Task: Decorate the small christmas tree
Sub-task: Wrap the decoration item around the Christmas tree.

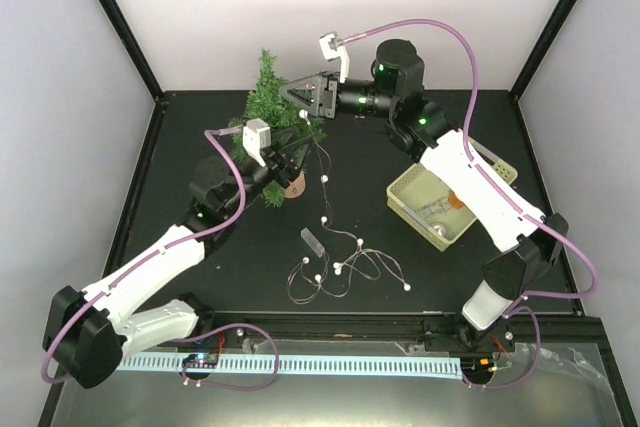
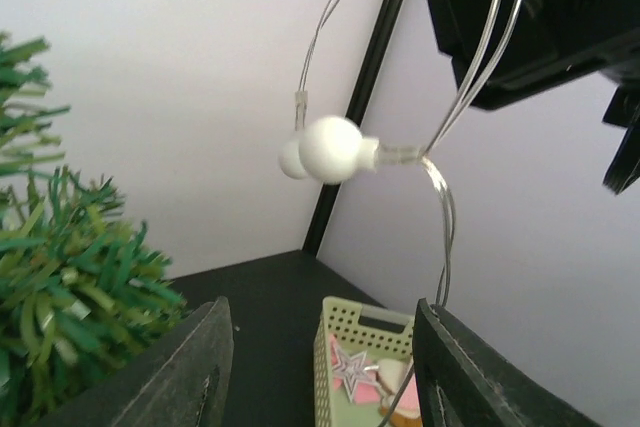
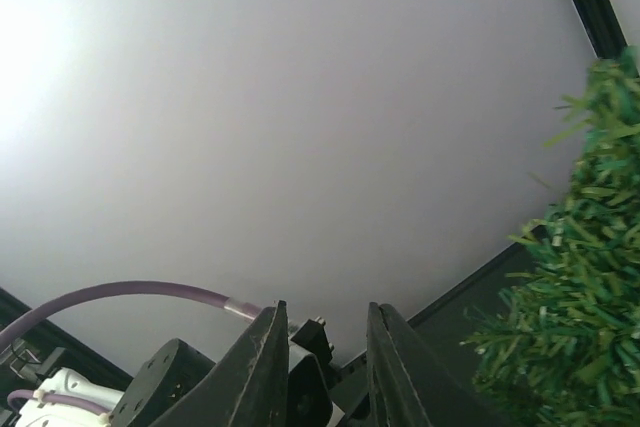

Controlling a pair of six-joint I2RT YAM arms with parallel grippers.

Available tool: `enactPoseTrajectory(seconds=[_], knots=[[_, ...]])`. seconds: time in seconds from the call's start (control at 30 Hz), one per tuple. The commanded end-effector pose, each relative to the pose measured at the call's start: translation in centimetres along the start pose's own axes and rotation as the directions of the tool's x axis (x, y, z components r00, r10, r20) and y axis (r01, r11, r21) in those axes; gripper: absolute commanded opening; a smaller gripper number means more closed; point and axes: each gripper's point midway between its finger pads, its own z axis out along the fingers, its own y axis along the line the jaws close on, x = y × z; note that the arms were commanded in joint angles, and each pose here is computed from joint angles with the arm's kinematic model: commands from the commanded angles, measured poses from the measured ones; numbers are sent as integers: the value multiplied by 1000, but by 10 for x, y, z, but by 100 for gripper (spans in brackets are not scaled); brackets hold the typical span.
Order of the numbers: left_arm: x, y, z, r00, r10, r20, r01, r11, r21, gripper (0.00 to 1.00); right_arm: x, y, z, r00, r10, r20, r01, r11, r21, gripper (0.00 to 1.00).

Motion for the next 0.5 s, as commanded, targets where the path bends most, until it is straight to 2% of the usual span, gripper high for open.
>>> enactPoseTrajectory(seconds=[0.0, 0.17, 0.33, 0.4, 0.47], knots=[[-32, -23, 2, 997, 30, 67, -35, 996, 80, 52, -8, 18, -6, 999, -23, 37, 24, 999, -25, 24], [-36, -50, -2, 998, 2, 63, -16, 973, 229, 53, -14, 25, -10, 997, -36, 65, 38, 999, -21, 24], [-36, -60, -5, 998, -12, 54, -3, 960, 280, 55, -13, 28, -11, 997, -32, 74, 34, 999, -27, 23], [-40, -60, -4, 998, -11, 62, -6, 961, 275, 48, -11, 31, -11, 997, -27, 73, 30, 999, -35, 23], [-44, -61, -5, 998, -5, 68, -14, 962, 272, 35, -9, 34, -12, 997, -28, 73, 31, 999, -43, 23]])
